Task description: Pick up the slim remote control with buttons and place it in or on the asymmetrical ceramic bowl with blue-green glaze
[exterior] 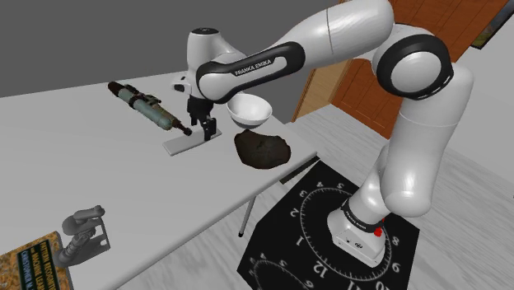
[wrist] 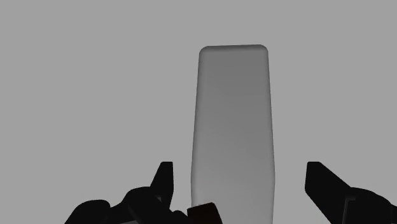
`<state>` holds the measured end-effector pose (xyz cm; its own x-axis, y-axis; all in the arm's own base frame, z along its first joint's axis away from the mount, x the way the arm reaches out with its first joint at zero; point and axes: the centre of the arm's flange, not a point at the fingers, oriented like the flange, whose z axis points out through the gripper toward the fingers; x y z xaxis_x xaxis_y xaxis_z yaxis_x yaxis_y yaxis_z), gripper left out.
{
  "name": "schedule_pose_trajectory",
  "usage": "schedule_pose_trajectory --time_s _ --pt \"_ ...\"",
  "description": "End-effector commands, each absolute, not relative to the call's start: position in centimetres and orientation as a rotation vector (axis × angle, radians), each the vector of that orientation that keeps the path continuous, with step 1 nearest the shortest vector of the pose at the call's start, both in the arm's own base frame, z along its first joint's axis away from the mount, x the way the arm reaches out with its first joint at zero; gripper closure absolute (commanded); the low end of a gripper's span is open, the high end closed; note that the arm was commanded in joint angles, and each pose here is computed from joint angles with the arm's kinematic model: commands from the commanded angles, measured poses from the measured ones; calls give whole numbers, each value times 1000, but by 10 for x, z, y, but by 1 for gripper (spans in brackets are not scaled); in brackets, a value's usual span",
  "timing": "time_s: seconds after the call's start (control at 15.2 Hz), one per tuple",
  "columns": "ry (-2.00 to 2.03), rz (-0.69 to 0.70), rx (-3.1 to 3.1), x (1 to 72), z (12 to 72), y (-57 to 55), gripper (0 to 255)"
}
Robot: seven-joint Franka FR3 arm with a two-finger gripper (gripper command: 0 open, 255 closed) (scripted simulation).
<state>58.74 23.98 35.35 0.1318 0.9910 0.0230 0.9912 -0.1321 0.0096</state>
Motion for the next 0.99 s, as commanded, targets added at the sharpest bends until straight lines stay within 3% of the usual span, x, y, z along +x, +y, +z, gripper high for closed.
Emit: schedule_pose_trajectory --time_s 0.0,0.66,0.73,0.92 --pt "-2066 -38 -2356 588 343 241 0" --pt "-2066 -38 -2356 589 330 241 0" --pt "-2066 -38 -2356 589 330 241 255" --pt "-2066 -38 -2356 589 330 241 255"
